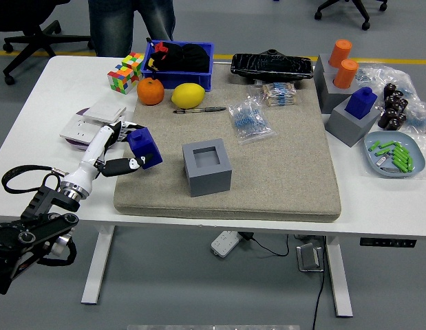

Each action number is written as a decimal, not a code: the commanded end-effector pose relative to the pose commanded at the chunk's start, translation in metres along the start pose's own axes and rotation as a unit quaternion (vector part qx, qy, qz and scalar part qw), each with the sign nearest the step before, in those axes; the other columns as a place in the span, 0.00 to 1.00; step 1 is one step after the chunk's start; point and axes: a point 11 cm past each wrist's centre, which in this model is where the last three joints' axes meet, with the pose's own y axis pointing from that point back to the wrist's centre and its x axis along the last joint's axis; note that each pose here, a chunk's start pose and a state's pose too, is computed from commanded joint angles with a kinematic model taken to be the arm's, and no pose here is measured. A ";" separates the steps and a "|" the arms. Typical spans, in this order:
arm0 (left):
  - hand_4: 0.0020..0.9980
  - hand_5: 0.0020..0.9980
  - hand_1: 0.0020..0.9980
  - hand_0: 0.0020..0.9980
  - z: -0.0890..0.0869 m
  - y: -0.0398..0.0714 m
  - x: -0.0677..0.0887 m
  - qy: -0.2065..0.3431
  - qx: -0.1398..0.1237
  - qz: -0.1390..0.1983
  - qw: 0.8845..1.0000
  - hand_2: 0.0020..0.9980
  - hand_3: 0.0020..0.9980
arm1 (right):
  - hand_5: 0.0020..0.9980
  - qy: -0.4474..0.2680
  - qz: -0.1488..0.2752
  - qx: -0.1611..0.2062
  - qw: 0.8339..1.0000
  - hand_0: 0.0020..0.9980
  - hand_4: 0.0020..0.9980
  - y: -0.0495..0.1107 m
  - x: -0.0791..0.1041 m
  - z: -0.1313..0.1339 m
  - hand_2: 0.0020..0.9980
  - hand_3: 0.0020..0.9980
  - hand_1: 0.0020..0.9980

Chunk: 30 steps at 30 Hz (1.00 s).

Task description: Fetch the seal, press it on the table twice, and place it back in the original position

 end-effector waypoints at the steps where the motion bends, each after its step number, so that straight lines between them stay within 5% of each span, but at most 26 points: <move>1: 0.72 0.00 0.41 0.57 0.005 -0.003 0.000 0.002 -0.007 -0.001 1.000 0.37 0.57 | 0.49 0.000 0.000 0.000 1.000 0.72 0.71 0.000 0.000 0.000 0.63 0.60 0.63; 6: 0.71 0.00 0.41 0.57 0.048 -0.021 -0.011 0.021 -0.064 -0.018 0.998 0.37 0.57 | 0.49 -0.001 0.001 0.002 1.000 0.72 0.71 0.000 0.000 -0.001 0.63 0.60 0.63; 11: 0.71 0.00 0.41 0.57 0.073 -0.030 -0.032 0.030 -0.081 -0.057 0.995 0.37 0.57 | 0.49 -0.001 0.001 0.001 1.000 0.72 0.71 0.000 0.001 -0.001 0.63 0.60 0.63; 21: 0.71 0.00 0.40 0.57 0.070 -0.039 -0.071 -0.001 -0.059 -0.119 0.991 0.38 0.57 | 0.49 0.001 0.000 0.002 1.000 0.72 0.71 0.000 0.000 -0.003 0.63 0.60 0.63; 30: 0.71 0.00 0.40 0.57 0.061 -0.043 -0.074 -0.022 -0.045 -0.123 0.991 0.38 0.57 | 0.49 0.002 0.000 0.003 1.000 0.72 0.71 0.000 0.001 -0.003 0.63 0.60 0.63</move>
